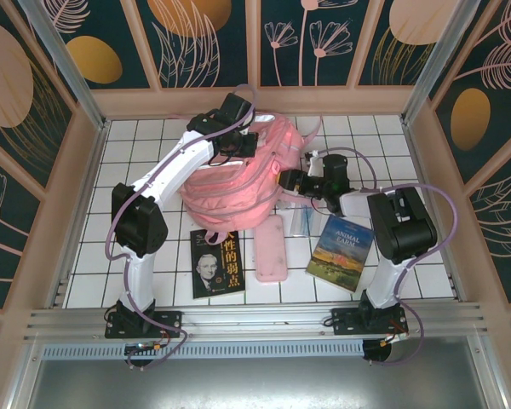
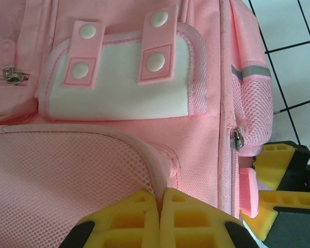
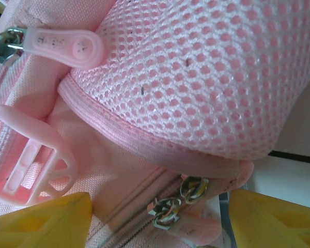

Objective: Pack the student bag

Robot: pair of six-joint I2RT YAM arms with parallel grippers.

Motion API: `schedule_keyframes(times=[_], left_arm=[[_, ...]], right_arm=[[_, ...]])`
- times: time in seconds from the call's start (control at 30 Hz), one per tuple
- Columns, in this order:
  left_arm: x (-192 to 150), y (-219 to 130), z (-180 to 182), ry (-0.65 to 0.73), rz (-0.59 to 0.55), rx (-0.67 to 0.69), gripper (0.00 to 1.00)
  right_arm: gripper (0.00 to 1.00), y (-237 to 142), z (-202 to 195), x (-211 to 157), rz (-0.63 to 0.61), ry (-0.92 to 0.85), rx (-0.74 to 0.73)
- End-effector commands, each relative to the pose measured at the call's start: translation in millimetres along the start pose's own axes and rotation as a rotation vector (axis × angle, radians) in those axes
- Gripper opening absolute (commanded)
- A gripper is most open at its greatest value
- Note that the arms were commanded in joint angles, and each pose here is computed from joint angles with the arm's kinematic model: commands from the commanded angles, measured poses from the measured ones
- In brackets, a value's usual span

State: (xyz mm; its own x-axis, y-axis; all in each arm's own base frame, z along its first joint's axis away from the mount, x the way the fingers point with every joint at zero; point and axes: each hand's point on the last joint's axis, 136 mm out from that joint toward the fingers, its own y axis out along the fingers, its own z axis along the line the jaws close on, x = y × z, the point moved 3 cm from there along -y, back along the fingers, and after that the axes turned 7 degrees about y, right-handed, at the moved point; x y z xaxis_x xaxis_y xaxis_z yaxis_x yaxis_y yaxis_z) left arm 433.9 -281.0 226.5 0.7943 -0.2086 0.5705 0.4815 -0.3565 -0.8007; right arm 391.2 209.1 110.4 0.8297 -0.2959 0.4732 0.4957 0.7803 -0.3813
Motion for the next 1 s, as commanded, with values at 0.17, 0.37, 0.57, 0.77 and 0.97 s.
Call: schedule_keyframes(times=[0.17,0.37,0.57,0.77,0.97], left_arm=[[35.2,-45.7,-16.5,0.005,-0.17,-0.076,0.0],[39.0,-46.8,-15.1,0.006,-0.183,-0.067,0.0],[41.8,-48.3,-14.5,0.004,-0.195,-0.062,0.0],[41.2,-43.7,-10.7,0.005,-0.199,-0.046,0.0],[44.6,-30.6,-5.9,0.006,-0.191,-0.032,0.0]], right_arm=[[0.72,7.7,15.0,7.7,-0.019,-0.06,0.08],[0.67,3.0,16.4,-1.1,0.013,-0.045,0.132],[0.47,-5.5,15.2,-4.1,0.015,-0.024,0.147],[0.35,-15.4,5.3,-8.1,0.017,-0.007,0.09],[0.33,-25.4,0.7,-14.8,0.029,-0.013,0.038]])
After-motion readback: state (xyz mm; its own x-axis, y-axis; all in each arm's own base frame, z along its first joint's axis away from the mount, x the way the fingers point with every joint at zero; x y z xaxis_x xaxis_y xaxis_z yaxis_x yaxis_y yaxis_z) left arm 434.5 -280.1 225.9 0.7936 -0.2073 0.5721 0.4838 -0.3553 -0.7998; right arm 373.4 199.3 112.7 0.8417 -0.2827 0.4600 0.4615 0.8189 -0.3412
